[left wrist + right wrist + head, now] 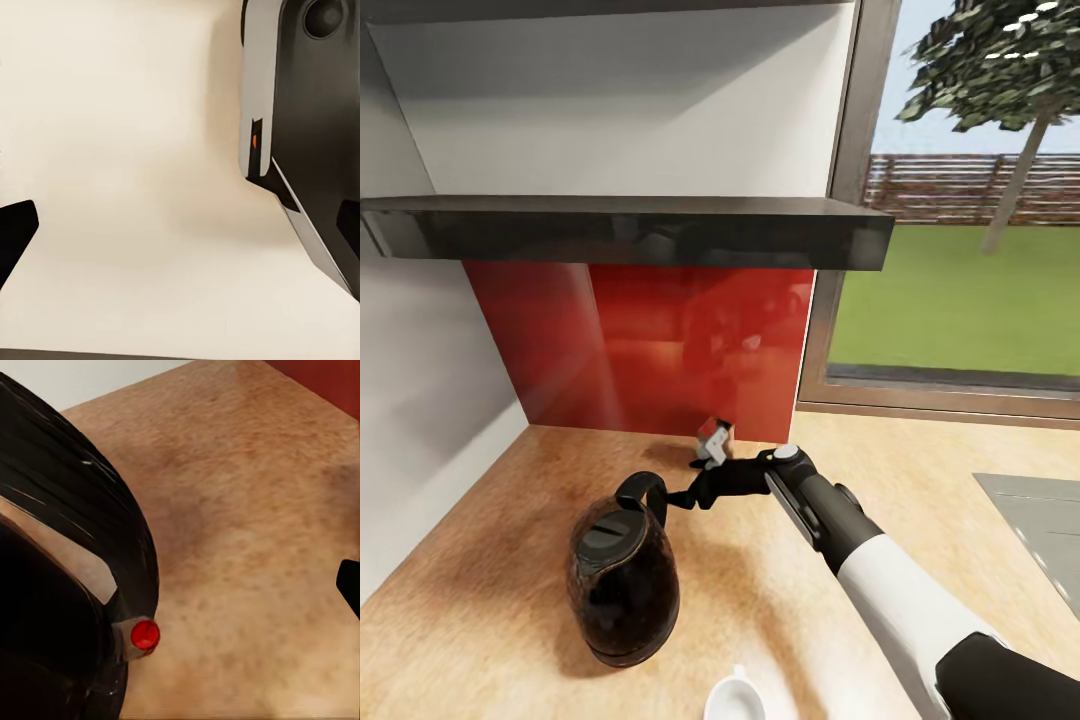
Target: Set up a coffee station on the kitchen countertop: keep the coffee maker on the countertop, move the bottle of coffee from the kitchen shelf to the counter next to the coffee maker, place a paper coffee filter on top of the coffee maker, put the saucer next to the coffee maker with the coffee cup on the saucer, and place the electric kettle next to the coffee maker.
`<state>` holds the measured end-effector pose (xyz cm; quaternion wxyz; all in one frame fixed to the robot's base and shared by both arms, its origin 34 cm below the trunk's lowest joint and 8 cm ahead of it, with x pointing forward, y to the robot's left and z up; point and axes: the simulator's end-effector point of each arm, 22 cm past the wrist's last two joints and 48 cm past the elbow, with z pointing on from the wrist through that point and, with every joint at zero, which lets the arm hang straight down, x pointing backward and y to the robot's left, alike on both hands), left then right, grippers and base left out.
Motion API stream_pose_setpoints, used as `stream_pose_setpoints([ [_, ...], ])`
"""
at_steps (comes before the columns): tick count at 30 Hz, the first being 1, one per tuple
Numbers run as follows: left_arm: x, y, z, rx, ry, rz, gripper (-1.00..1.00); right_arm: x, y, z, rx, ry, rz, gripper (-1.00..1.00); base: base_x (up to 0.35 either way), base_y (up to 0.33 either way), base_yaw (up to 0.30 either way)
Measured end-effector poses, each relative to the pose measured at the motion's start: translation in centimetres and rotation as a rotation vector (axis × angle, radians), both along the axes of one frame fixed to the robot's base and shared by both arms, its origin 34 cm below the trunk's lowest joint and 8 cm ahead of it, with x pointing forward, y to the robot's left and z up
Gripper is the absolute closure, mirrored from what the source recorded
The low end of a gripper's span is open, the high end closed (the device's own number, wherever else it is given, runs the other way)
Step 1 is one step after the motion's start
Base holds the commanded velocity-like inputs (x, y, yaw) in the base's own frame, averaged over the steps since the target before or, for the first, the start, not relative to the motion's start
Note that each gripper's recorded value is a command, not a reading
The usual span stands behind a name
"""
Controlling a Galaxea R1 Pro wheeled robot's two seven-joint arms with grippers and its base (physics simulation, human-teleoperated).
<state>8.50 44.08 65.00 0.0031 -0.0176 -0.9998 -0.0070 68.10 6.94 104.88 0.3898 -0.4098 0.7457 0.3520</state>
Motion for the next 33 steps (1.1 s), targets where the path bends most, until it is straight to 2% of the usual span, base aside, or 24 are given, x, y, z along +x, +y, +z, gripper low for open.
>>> stream_pose_setpoints([
  [6,-0.01,0.02,0.01,0.0,0.0,0.0,-1.0,0.12,0.16,0.12,0.014,-0.026,0.007,-1.0,0.0,0.0,0.0],
  [23,-0.08,0.02,0.01,0.0,0.002,-0.001,-1.0,0.13,0.19,0.15,0.015,-0.029,0.008,-1.0,0.0,0.001,0.0],
  [33,-0.08,0.05,0.02,0.001,0.002,-0.001,-1.0,0.12,0.18,0.11,0.015,-0.028,0.007,-1.0,0.0,0.172,0.0],
])
